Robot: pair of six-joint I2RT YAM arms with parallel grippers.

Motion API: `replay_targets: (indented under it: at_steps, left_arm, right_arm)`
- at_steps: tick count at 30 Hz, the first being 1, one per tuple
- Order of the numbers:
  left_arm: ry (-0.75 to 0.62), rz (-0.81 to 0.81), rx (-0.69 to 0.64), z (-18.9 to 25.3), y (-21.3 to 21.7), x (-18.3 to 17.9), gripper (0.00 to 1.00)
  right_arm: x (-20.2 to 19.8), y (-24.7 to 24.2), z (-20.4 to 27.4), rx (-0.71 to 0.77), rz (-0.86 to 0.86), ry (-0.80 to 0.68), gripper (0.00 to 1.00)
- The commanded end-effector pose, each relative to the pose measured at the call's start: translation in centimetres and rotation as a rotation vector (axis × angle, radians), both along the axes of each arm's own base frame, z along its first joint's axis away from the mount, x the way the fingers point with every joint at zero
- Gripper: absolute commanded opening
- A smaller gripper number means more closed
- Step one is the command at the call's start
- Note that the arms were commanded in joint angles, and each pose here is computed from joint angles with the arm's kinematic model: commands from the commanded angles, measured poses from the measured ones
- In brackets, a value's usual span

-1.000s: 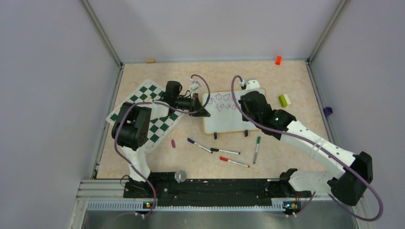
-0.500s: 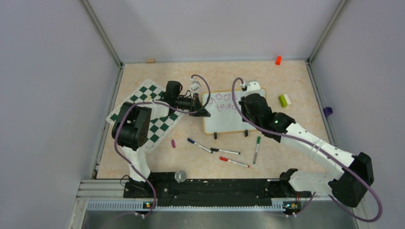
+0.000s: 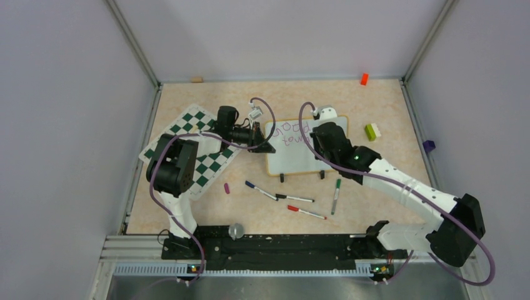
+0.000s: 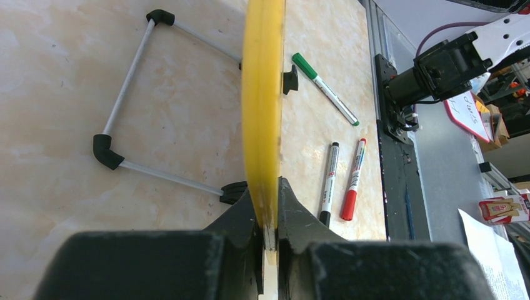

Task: Write a sentence on the whiteboard

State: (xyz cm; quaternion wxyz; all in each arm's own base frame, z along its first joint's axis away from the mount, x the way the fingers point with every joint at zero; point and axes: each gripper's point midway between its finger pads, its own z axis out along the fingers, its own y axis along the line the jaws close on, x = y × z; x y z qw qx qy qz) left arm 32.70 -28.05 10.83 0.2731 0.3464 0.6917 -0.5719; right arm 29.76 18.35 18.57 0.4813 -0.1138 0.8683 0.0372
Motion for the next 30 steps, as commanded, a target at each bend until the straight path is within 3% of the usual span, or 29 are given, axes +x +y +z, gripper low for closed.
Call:
replay_targets:
  at_steps: [1, 30]
  left_arm:
    - [-0.010, -0.004, 0.035, -1.3, -0.3, -0.2, 0.00]
    - [-0.012, -0.004, 0.035, -1.3, -0.3, -0.2, 0.00]
  right_arm:
    - [0.9, 0.3, 1.4, 0.028, -0.010, -0.040, 0.00]
    - [1.9, 0.4, 0.2, -0.011, -0.039, -0.023, 0.00]
